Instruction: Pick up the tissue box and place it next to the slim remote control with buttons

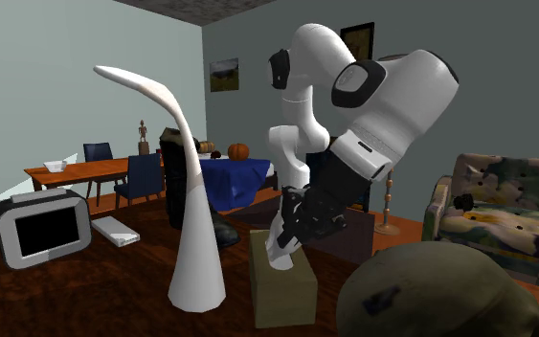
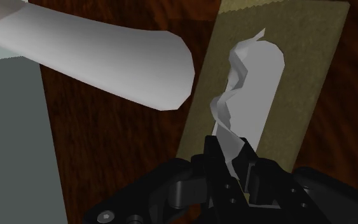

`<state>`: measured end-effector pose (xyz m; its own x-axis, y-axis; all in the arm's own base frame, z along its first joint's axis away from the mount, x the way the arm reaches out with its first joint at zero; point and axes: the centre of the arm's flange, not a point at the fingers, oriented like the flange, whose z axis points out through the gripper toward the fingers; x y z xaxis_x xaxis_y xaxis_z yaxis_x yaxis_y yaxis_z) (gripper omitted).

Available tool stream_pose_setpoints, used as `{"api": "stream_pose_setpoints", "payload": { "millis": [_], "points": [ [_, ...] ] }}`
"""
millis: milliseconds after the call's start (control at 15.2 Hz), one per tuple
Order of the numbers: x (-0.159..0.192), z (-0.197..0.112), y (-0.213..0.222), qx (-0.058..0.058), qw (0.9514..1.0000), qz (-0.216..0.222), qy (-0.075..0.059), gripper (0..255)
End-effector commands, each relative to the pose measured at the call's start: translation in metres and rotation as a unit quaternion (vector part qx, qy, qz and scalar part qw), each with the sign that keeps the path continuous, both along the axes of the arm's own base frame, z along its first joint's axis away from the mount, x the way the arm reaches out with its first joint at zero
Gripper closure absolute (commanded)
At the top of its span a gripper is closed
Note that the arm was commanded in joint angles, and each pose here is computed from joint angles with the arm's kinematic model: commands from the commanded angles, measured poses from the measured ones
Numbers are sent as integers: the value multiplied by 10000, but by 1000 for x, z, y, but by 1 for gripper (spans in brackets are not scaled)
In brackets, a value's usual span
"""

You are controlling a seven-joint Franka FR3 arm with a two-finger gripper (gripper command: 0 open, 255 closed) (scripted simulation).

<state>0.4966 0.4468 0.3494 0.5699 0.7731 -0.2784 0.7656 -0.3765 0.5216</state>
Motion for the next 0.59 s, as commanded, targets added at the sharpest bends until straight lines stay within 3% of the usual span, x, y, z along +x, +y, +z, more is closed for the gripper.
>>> {"api": "stream_pose_setpoints", "payload": {
  "millis": [0,198,528],
  "points": [
    [0,-2,0,0,10000,5,10,255],
    [0,-2,1,0,10000,5,10,255],
    [0,25,1,0,10000,5,10,255]
  ]
}}
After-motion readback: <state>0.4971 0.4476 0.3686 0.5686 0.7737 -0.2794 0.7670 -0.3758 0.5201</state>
